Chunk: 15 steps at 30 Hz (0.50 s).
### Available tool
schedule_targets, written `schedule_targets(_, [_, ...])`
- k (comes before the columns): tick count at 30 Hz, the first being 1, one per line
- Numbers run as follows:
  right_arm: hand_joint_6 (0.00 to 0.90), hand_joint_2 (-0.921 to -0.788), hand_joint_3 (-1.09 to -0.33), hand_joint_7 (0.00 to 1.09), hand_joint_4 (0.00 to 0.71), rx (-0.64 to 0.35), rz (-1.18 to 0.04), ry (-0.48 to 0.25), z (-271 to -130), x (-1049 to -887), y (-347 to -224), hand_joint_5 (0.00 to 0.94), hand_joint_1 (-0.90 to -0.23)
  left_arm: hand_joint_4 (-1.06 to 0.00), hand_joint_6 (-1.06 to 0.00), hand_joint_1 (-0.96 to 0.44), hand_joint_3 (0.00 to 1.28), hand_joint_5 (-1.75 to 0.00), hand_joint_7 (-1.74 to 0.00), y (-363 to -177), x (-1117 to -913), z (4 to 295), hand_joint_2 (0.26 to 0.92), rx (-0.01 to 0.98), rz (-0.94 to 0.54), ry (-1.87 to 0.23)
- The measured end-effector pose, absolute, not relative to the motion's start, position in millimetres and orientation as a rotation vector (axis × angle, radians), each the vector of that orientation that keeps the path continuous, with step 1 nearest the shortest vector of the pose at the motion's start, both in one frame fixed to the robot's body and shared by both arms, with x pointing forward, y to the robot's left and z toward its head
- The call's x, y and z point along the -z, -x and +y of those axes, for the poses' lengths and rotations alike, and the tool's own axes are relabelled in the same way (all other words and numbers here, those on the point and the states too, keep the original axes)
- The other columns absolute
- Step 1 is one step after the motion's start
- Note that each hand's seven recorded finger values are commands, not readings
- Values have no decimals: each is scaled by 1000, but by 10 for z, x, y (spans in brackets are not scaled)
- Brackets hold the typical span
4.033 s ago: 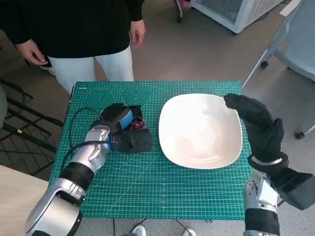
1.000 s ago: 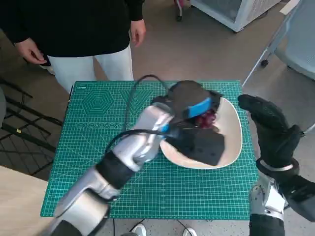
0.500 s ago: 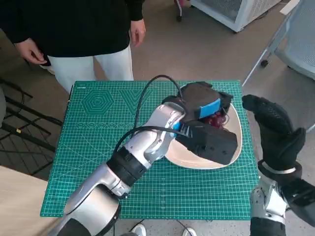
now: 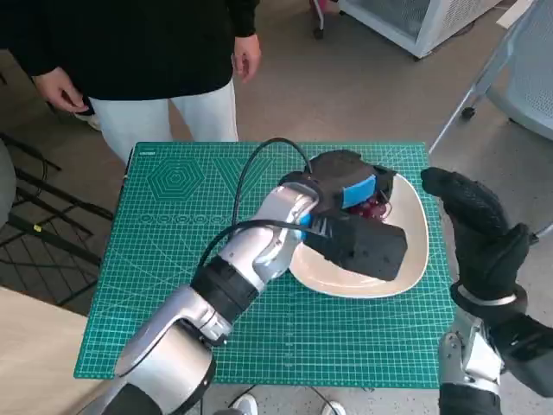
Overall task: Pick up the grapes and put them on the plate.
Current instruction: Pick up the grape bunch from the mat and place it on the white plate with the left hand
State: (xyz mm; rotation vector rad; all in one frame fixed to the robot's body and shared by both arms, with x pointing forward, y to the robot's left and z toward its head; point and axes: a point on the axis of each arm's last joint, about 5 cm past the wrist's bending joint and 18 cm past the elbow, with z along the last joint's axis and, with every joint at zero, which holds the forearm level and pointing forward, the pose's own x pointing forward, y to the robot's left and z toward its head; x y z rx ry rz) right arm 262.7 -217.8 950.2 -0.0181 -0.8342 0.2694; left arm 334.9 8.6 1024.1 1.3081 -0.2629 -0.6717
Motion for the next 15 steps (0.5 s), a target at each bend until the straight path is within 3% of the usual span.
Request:
schedule_targets(2, [-1, -921, -652, 306, 141, -268, -834, 17, -2176, -9502, -2628, 0, -528, -255, -270, 51, 107, -533, -76, -3356, -10228, 83, 838, 688, -240, -1301])
schedule_targets(5, [-1, -921, -653, 304, 140, -268, -833, 16, -2171, -9501, -2628, 0, -528, -101, -220, -109, 51, -164, -24, -3362, -10208, 77, 796, 706, -214, -1304])
schedule_targets(9, [-1, -921, -654, 302, 139, -267, -832, 16, -2165, -9499, -2626, 0, -527, -30, -181, -237, 22, -37, -6, -3363, -10189, 74, 773, 718, -199, -1321])
schedule_targets(15, [-1, -921, -649, 298, 137, -264, -831, 14, -2161, -9497, -2626, 0, -527, -3, -165, -406, 9, -3, -2, -3358, -10174, 86, 767, 717, -268, -1381])
